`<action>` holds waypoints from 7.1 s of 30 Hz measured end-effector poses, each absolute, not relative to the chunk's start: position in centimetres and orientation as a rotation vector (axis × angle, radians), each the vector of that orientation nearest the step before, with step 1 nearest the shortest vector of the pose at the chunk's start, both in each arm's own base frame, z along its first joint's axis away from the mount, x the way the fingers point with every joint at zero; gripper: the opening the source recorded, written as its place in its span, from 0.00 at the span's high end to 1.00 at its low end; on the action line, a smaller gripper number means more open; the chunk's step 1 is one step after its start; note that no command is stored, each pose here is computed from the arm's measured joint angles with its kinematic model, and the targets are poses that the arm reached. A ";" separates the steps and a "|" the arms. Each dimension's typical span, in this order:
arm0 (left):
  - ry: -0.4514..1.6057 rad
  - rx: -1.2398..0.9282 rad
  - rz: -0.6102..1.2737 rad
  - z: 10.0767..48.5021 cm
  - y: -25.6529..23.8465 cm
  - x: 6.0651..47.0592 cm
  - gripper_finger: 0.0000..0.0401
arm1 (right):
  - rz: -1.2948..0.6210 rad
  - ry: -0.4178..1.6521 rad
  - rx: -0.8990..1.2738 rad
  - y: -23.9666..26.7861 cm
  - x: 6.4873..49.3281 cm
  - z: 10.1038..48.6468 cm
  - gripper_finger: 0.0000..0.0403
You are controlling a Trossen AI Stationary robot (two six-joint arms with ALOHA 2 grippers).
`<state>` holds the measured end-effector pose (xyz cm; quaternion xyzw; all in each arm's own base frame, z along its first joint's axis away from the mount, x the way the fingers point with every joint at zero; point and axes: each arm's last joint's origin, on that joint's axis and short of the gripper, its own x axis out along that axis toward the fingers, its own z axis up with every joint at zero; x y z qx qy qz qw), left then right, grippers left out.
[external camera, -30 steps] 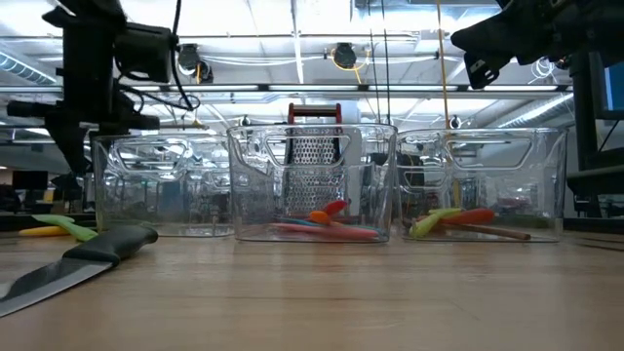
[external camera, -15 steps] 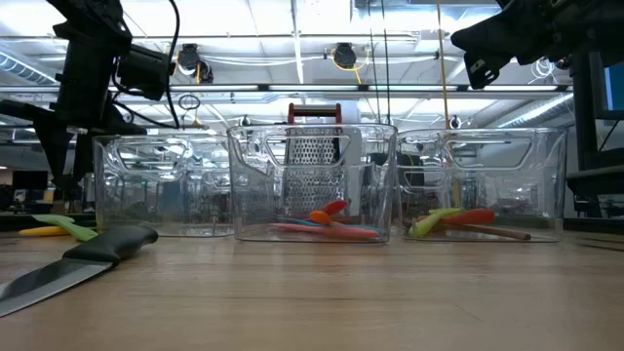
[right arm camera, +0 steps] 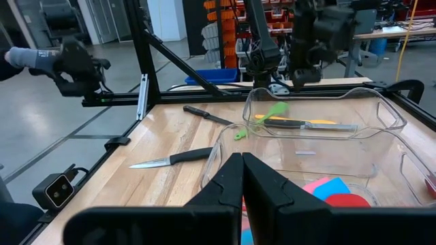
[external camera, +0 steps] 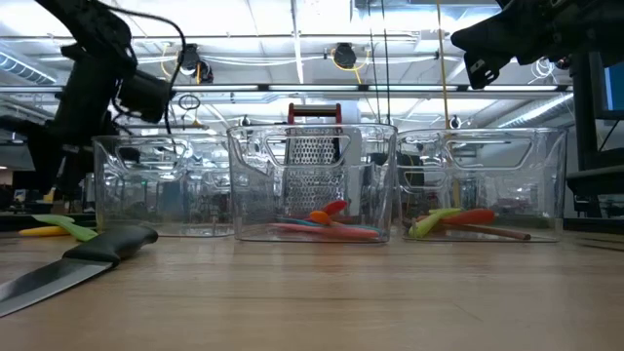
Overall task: Pick & Place Kitchen Items
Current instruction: Put the green spatula into the middle transparent bin
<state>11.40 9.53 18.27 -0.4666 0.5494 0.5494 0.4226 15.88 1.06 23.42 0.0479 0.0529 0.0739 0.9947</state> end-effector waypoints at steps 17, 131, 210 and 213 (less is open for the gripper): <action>1.497 -1.237 1.137 16.9 10.7 11.4 0.65 | 0.145 0.106 0.096 1.1 15.9 23.4 1.00; 1.372 -1.012 1.005 16.6 9.9 10.2 0.55 | 0.064 0.085 0.118 0.8 15.9 23.6 1.00; 0.979 -1.418 1.182 19.0 1.4 13.0 0.54 | 0.068 0.086 0.149 0.8 15.9 23.6 1.00; 0.900 -1.459 1.245 19.0 1.0 13.2 0.54 | 0.068 0.095 0.148 0.8 15.9 23.5 1.00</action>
